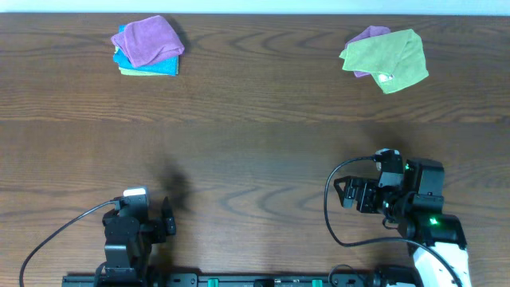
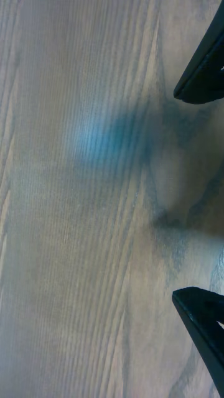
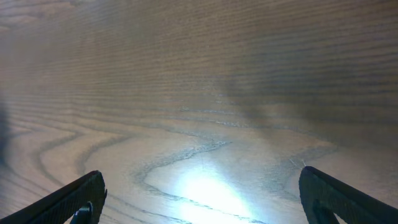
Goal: Fold the cloth
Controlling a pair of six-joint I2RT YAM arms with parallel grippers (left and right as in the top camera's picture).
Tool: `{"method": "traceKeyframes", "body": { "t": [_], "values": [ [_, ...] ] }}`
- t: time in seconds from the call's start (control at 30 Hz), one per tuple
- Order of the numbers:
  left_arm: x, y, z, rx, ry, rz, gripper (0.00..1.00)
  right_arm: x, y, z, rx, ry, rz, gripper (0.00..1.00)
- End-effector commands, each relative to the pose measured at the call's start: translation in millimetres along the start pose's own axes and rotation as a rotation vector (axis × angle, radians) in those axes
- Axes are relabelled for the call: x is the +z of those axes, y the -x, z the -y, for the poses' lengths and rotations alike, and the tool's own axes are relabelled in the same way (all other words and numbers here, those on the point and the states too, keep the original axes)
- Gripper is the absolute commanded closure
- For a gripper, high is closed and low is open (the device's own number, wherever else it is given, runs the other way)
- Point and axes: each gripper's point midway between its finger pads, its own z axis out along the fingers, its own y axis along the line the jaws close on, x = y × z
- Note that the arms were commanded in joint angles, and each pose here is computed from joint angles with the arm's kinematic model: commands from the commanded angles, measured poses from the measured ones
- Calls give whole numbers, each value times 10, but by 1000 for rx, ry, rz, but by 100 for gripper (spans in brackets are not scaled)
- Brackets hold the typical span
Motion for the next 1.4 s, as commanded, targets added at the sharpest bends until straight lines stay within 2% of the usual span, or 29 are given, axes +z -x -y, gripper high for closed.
{"method": "traceKeyframes", "body": {
  "t": [0.0, 0.47, 0.57, 0.83, 1.13, 1.37],
  "values": [
    [33, -93, -26, 35, 16, -26, 4, -7, 4, 12, 7, -4, 4, 1],
    [33, -93, -26, 35, 16, -26, 5, -21, 14, 2, 2, -3, 12, 1],
    [33, -93, -26, 35, 16, -26, 5, -118, 90, -25, -42, -11, 74, 1],
    [33, -93, -26, 35, 16, -26, 5, -424, 273, 310, -191, -285, 302, 1],
    [33, -93, -26, 35, 16, -26, 5, -294, -16, 457, -275, -313, 413, 1],
    [33, -93, -26, 35, 16, -26, 5, -330, -21, 434, -316, -310, 495, 1]
  ]
}}
